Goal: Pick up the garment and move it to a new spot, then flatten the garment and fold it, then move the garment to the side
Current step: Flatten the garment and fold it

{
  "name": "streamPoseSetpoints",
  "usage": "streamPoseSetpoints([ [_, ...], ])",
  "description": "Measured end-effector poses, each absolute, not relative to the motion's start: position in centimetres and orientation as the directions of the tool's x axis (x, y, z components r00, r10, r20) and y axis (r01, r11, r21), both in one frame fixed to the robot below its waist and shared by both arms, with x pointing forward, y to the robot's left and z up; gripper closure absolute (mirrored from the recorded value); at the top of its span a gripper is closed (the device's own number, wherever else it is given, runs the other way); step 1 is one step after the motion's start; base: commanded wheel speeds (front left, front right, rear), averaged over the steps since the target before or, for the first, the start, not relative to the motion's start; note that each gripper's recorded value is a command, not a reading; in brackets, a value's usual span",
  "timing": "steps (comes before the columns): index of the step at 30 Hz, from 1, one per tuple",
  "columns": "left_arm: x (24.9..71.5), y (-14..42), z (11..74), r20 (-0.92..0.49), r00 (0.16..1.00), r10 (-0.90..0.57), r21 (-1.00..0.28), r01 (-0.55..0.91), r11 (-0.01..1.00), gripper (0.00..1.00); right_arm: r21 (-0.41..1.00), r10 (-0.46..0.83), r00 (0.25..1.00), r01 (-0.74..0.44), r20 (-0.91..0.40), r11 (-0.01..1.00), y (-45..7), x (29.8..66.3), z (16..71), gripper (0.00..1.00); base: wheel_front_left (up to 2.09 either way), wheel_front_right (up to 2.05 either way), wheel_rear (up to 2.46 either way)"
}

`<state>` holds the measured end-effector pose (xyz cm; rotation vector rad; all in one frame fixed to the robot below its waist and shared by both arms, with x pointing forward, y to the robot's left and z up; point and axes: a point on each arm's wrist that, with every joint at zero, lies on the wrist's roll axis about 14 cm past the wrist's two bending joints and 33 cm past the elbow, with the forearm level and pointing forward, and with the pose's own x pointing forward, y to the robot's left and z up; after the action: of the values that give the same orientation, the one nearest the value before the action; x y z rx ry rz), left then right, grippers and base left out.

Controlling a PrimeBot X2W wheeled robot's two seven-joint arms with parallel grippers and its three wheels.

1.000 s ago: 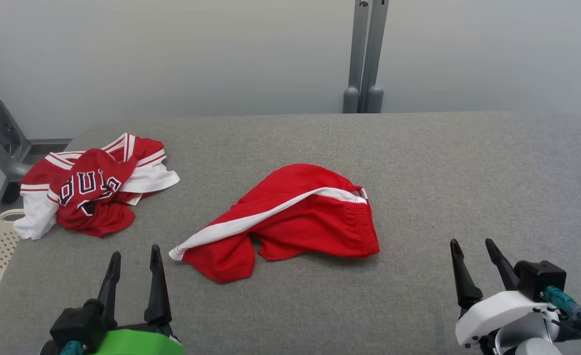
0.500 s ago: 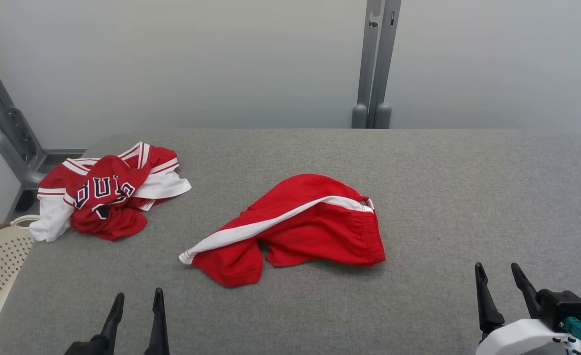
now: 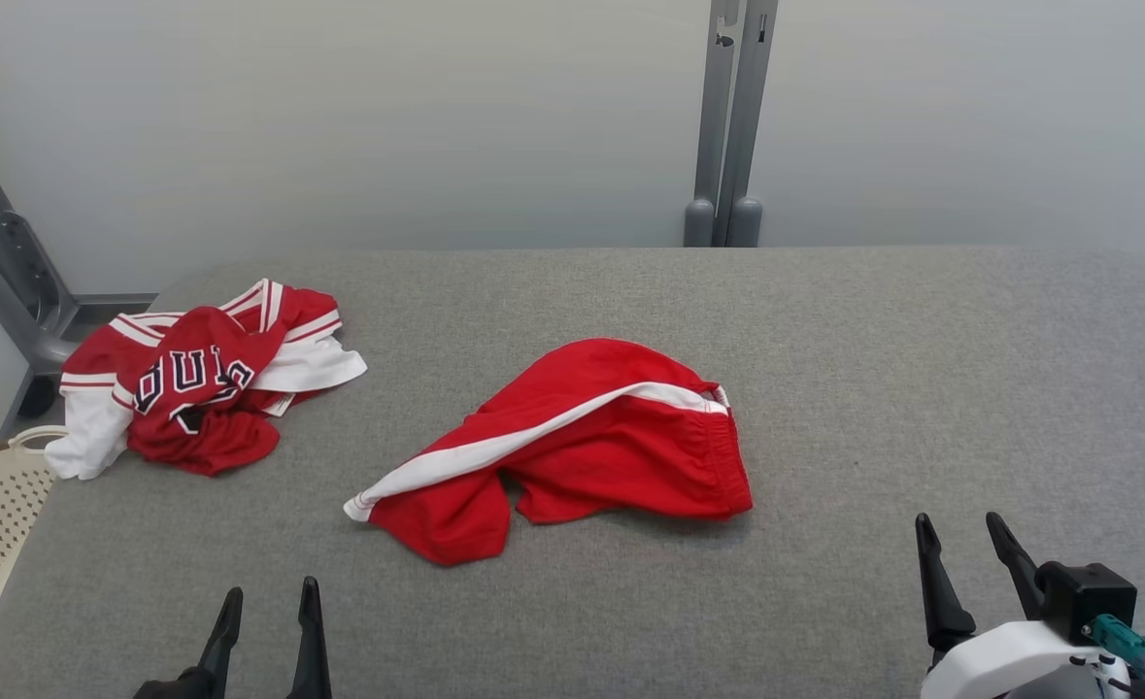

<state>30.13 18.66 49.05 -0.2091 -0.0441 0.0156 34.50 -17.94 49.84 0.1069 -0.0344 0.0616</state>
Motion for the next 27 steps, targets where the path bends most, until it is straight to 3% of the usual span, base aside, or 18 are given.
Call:
streamPoseSetpoints([
  [9,30.3,18.5,48.3,0.017,1.0,0.018,-0.225,-0.013,0.974,0.0,0.104,0.101,0.995,-0.101,0.008,0.989,-16.6,35.4,49.8,0.0,0.0,0.0,0.0],
  [18,33.8,17.8,45.7,-0.213,0.971,-0.11,-0.127,0.084,0.988,0.0,0.042,0.241,0.96,-0.238,-0.142,0.97,-12.0,39.8,52.0,0.0,0.0,0.0,0.0],
  [27,39.0,19.3,44.1,-0.441,0.886,-0.145,0.035,0.179,0.983,0.0,0.002,0.27,0.892,-0.289,-0.363,0.957,-10.1,45.6,53.7,0.0,0.0,0.0,0.0],
])
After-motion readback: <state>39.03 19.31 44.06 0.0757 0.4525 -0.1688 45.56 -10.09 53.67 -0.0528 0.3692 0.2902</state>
